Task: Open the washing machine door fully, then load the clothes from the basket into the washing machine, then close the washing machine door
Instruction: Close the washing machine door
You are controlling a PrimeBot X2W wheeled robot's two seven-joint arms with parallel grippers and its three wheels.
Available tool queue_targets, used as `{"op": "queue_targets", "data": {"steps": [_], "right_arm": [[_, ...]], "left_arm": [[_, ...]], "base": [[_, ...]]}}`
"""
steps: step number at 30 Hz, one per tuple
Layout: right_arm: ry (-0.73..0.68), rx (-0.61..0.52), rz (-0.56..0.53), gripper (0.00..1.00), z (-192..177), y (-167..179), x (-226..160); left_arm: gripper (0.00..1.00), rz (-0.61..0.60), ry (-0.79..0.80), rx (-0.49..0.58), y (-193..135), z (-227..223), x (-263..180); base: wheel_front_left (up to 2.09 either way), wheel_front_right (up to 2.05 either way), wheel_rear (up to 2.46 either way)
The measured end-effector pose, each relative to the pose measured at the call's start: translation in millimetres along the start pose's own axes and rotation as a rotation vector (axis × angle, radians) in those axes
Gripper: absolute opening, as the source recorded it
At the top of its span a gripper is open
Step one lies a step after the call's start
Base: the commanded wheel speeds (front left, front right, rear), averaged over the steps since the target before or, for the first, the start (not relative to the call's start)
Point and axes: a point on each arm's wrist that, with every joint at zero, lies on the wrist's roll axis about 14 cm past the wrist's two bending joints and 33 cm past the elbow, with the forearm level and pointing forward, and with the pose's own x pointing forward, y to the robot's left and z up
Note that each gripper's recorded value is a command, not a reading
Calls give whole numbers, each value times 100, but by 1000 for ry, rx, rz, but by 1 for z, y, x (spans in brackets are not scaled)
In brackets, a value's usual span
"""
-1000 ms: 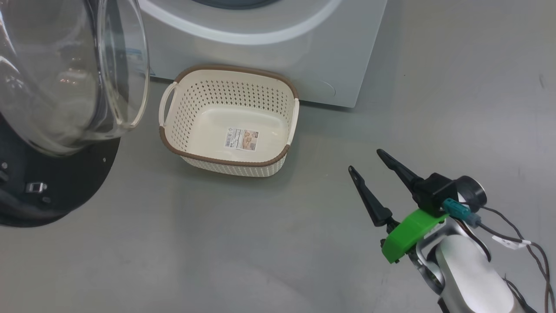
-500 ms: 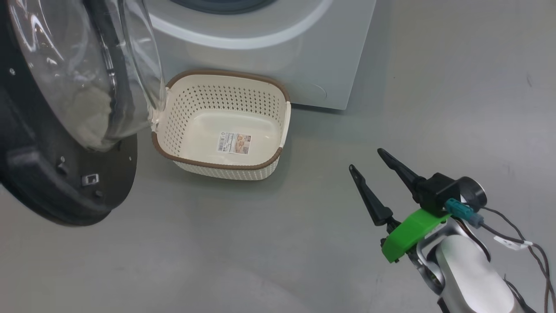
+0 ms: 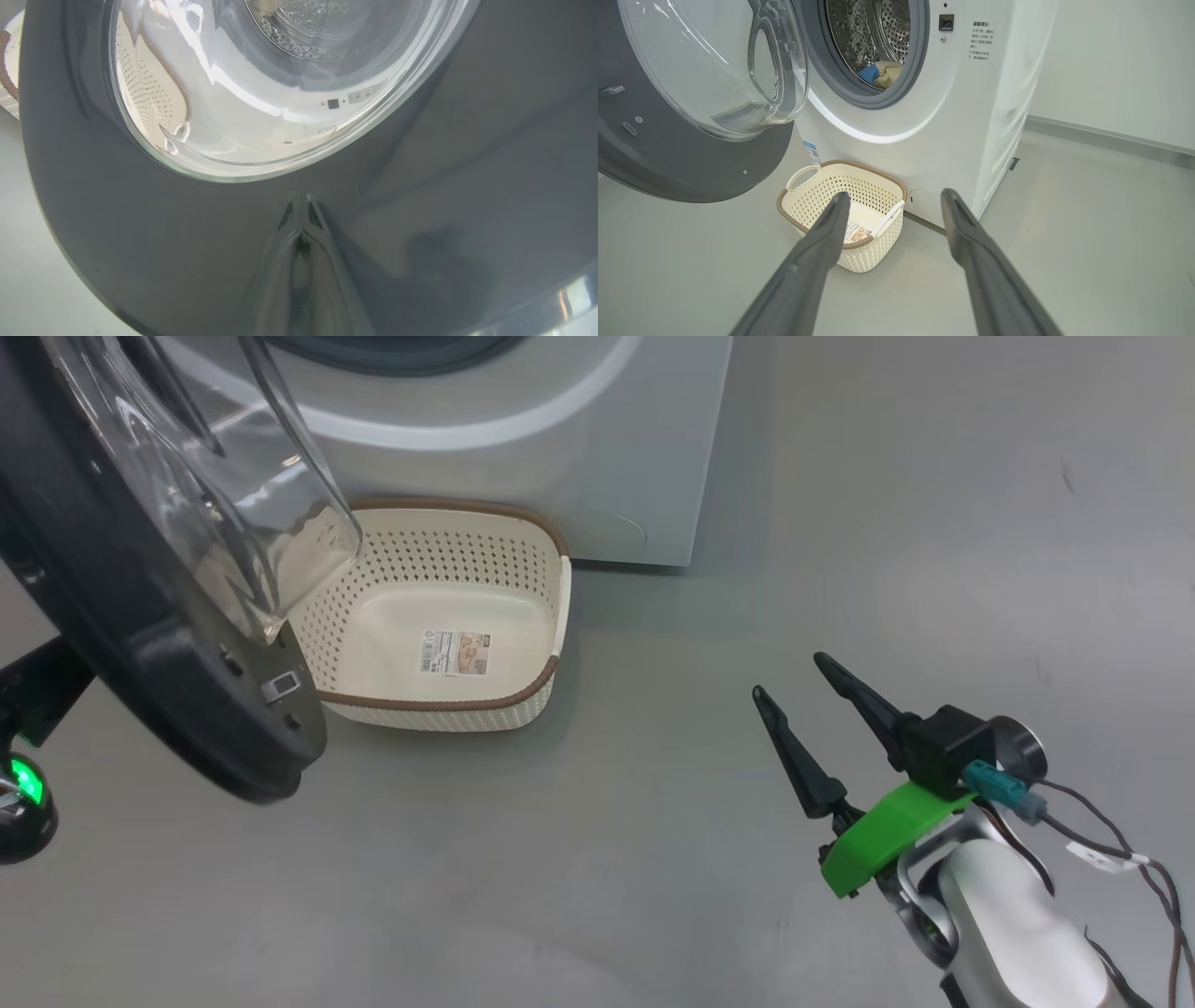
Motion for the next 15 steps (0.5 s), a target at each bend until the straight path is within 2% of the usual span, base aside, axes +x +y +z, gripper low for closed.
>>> {"op": "queue_targets", "data": {"steps": [15], "right_arm": [[-6,2,-129,100,4,-40,-25]], "left_arm": [[0,-78,144,-43,-12,-49,64]], "base": [[0,0,0]]}}
